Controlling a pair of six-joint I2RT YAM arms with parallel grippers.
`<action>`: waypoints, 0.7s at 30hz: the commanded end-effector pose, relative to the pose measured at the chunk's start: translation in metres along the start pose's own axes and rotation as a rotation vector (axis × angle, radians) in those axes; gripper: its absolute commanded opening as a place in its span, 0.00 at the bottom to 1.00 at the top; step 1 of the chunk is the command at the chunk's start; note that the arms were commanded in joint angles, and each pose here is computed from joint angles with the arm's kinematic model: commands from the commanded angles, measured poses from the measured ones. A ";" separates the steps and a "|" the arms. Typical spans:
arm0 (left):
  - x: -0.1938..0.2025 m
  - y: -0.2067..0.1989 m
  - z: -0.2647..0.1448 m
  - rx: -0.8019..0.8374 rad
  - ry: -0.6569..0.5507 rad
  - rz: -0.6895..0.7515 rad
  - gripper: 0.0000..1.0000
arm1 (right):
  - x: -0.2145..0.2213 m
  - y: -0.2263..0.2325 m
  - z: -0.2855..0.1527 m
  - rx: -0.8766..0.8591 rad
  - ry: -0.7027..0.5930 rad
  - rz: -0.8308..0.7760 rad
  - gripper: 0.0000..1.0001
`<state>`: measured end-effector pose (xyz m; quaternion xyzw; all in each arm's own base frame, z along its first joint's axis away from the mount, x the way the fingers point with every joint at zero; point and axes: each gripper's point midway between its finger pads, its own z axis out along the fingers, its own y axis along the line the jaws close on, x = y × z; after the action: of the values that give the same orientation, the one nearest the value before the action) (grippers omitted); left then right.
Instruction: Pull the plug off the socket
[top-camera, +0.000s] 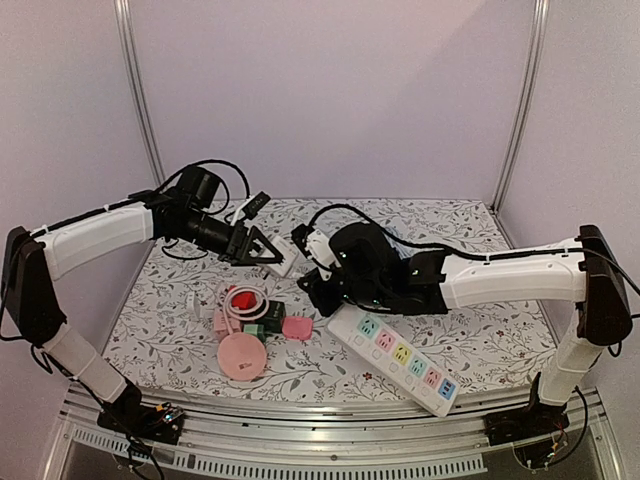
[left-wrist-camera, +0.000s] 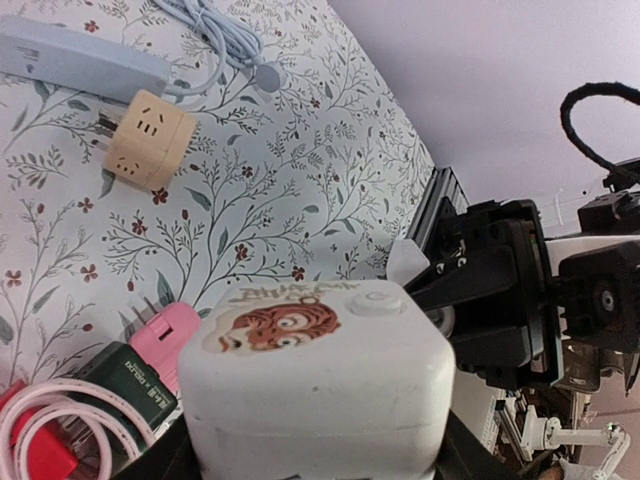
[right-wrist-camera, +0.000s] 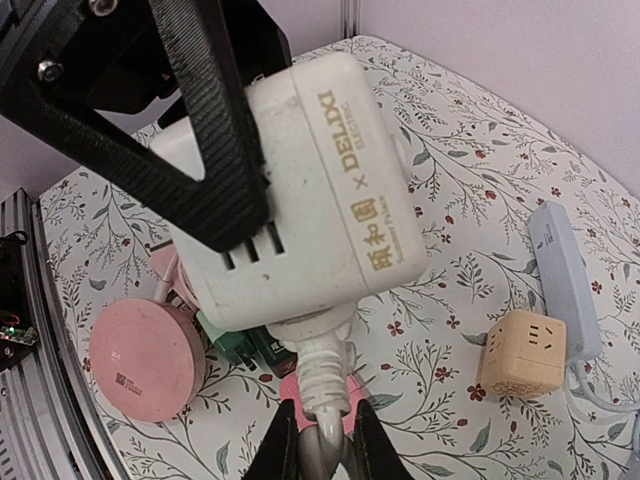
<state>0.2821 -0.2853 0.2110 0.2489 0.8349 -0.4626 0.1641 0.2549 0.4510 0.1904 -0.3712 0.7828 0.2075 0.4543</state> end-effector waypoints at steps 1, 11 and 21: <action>-0.011 -0.004 -0.022 -0.023 -0.065 0.016 0.03 | 0.022 -0.031 -0.005 0.086 0.115 0.010 0.00; 0.007 0.058 -0.019 -0.411 0.037 0.006 0.02 | -0.039 -0.006 -0.039 0.027 -0.004 -0.037 0.00; 0.014 0.070 -0.016 -0.480 0.081 -0.003 0.01 | -0.058 0.000 -0.059 0.022 -0.055 -0.059 0.00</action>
<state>0.2823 -0.2892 0.2092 0.2673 0.8651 -0.3819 0.1852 0.2454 0.4485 0.1978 -0.4074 0.7848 0.1785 0.4315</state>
